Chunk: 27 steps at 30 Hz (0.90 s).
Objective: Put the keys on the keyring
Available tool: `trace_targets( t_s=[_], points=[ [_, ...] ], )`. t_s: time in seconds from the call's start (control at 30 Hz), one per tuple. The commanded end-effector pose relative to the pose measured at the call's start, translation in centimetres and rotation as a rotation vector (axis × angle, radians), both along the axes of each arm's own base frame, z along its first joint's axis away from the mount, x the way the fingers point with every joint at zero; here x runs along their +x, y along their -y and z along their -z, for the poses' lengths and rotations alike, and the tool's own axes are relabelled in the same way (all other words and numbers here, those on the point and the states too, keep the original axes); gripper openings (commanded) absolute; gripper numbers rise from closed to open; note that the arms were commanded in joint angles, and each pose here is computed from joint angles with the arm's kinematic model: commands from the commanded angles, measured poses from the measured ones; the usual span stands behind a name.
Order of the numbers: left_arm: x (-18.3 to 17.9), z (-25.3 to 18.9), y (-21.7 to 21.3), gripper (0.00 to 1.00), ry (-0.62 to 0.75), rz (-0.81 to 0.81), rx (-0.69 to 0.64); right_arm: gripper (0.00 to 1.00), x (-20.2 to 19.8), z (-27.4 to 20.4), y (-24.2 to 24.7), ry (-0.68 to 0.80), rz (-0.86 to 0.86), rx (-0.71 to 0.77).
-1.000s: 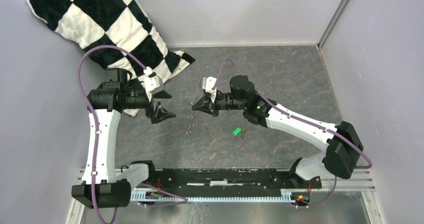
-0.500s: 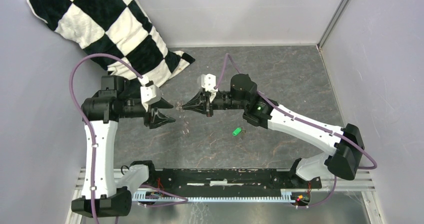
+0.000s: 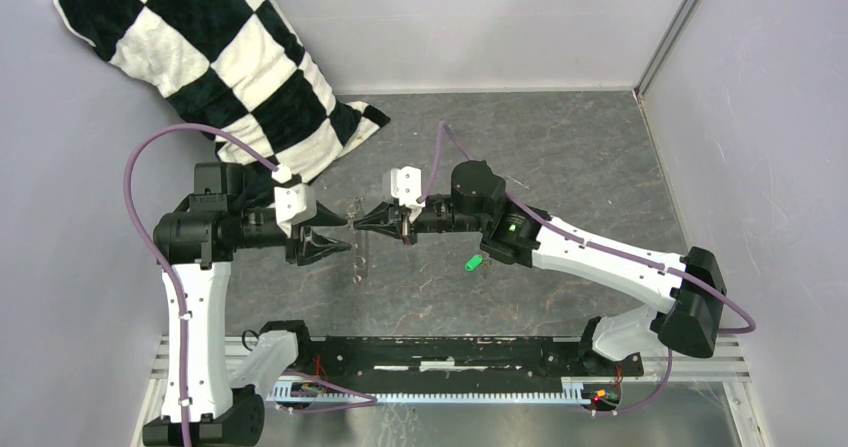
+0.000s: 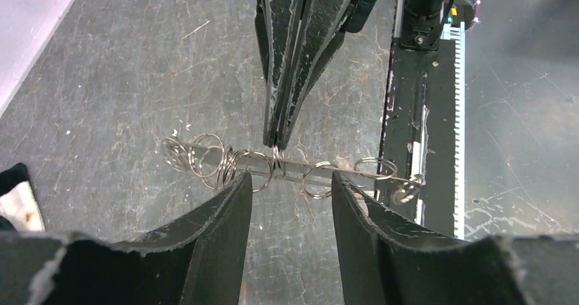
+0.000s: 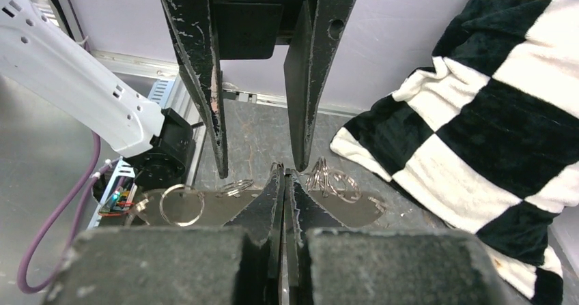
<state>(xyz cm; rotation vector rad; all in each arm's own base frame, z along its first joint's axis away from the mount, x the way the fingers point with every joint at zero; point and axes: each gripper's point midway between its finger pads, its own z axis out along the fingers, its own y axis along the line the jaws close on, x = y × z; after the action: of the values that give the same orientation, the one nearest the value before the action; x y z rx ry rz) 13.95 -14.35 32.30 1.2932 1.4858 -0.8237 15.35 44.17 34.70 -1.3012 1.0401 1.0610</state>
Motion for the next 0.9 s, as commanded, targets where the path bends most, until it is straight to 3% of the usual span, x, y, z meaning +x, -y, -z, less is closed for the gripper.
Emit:
trace_targets(
  t_s=[0.0,0.23,0.4,0.53,0.87],
  points=[
    [-0.7,-1.3,0.5,0.53,0.059,0.034,-0.022,0.0,0.0,-3.0,0.0,0.08,0.037,0.059],
    [-1.0,-1.2,0.3,0.54,0.082,0.026,0.019,0.0,-0.4,-2.7,-0.1,0.128,0.058,0.041],
    [-1.7,-0.5,1.3,0.31,0.045,0.11,0.047,0.0,-1.0,-2.7,-0.7,0.133,0.046,0.031],
    [-1.9,0.5,1.7,0.2,-0.009,0.146,0.08,0.0,-1.3,-3.1,-0.9,0.142,0.042,0.039],
    [-2.5,0.6,1.5,0.22,0.036,0.145,0.095,0.0,-1.9,-2.7,-0.9,0.147,0.043,0.028]
  ],
)
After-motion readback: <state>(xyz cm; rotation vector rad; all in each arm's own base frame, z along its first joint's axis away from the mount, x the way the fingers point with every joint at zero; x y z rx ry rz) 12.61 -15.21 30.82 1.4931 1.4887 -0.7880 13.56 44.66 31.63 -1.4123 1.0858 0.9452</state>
